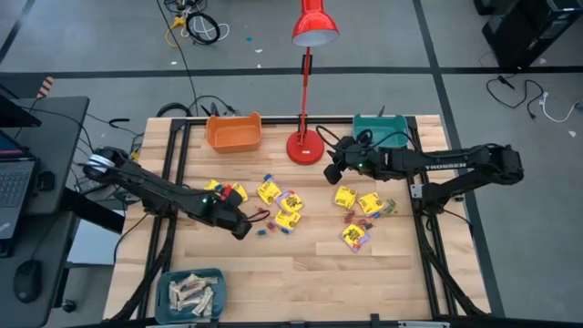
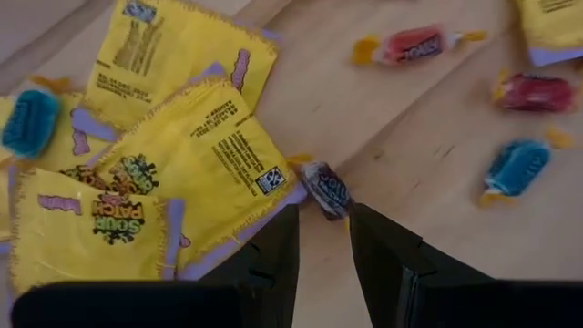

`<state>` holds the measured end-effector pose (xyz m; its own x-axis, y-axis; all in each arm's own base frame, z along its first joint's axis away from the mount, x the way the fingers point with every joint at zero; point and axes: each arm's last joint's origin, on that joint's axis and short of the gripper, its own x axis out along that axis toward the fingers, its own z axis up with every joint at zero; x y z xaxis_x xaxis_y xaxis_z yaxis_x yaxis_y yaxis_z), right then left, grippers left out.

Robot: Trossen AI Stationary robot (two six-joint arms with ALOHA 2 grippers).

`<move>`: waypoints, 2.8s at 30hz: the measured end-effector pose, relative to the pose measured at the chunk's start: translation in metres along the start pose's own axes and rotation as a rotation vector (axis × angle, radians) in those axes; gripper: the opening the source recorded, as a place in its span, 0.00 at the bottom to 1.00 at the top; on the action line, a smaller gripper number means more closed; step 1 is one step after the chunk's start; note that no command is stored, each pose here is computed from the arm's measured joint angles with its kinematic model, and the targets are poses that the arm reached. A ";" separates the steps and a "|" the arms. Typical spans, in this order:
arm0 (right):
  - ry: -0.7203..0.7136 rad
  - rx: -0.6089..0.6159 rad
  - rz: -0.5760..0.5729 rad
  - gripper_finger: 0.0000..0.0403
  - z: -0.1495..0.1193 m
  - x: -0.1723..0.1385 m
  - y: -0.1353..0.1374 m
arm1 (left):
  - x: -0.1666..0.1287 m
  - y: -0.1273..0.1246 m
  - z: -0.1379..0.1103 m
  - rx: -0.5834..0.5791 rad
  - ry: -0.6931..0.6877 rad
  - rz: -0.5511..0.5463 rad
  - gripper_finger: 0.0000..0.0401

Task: Sort candy
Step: Put the small brown candy into the green bin

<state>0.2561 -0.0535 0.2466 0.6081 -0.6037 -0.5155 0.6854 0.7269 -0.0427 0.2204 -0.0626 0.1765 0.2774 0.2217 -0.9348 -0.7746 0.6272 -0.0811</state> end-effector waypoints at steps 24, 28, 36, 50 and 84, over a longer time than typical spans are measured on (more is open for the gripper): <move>-0.009 0.006 0.004 0.21 0.001 0.000 0.000 | 0.011 -0.009 0.000 -0.023 -0.006 -0.016 0.28; -0.012 0.006 0.008 0.21 0.001 -0.001 0.001 | 0.018 -0.010 -0.002 -0.012 0.003 0.012 0.31; -0.014 0.001 0.020 0.21 0.000 -0.002 0.004 | 0.025 -0.009 -0.001 -0.015 0.010 0.042 0.38; -0.019 0.003 0.022 0.21 0.001 -0.002 0.005 | 0.025 -0.012 0.000 -0.001 -0.003 0.015 0.38; -0.025 0.010 0.028 0.21 0.002 -0.002 0.005 | 0.039 -0.013 -0.001 0.076 0.046 0.054 0.13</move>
<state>0.2588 -0.0490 0.2488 0.6365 -0.5914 -0.4951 0.6722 0.7401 -0.0198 0.2411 -0.0629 0.1404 0.2084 0.2230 -0.9523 -0.7422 0.6702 -0.0055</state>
